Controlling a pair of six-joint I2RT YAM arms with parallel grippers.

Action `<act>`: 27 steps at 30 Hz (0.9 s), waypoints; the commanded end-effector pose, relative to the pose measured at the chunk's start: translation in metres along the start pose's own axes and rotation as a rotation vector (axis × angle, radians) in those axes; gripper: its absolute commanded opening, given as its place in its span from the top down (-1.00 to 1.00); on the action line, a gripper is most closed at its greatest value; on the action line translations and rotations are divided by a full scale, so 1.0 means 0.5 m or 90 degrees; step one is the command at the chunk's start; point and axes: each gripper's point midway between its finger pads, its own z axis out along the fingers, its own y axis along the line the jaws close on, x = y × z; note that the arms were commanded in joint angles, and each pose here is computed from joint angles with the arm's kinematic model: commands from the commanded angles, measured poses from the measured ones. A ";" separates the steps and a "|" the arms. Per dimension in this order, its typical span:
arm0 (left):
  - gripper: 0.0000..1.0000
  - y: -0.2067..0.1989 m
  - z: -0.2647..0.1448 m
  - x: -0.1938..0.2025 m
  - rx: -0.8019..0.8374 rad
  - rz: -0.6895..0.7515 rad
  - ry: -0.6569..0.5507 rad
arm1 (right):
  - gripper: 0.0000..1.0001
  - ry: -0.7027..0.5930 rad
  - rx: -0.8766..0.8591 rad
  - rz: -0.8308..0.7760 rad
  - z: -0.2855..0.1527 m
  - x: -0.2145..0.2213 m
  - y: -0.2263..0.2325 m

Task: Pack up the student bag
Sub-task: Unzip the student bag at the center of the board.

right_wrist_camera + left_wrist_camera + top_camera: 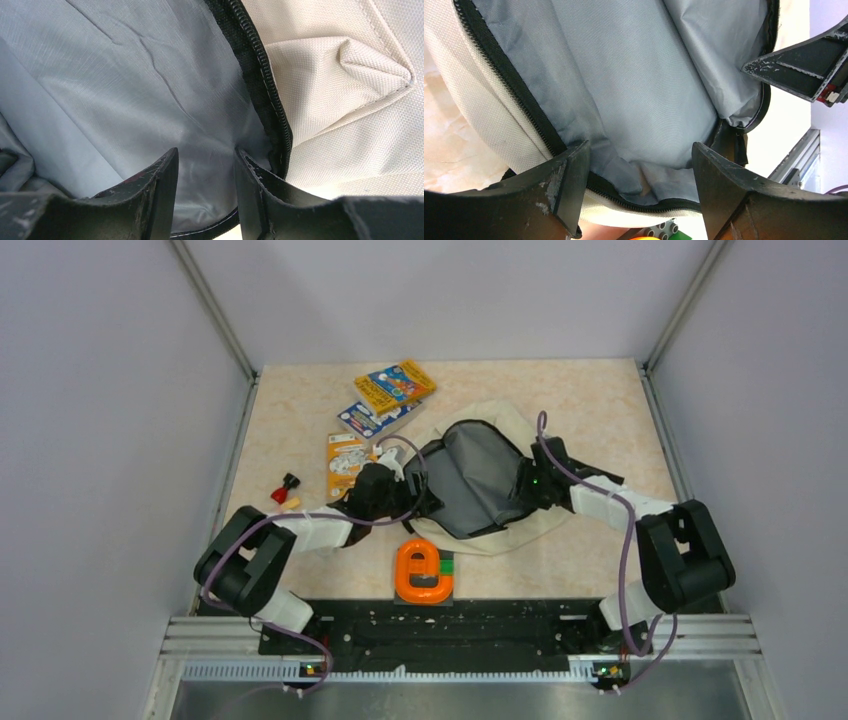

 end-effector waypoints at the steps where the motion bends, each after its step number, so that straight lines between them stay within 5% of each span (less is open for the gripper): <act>1: -0.62 -0.038 -0.020 -0.056 0.010 0.062 -0.026 | 0.10 -0.013 -0.003 -0.006 0.001 -0.019 0.008; 10: -0.82 -0.105 -0.137 -0.294 -0.058 0.140 -0.150 | -0.51 -0.106 -0.037 -0.068 -0.105 -0.096 0.037; 27: -0.75 0.158 -0.088 -0.629 -0.063 -0.070 -0.332 | -0.68 -0.180 -0.187 -0.121 -0.208 -0.149 0.132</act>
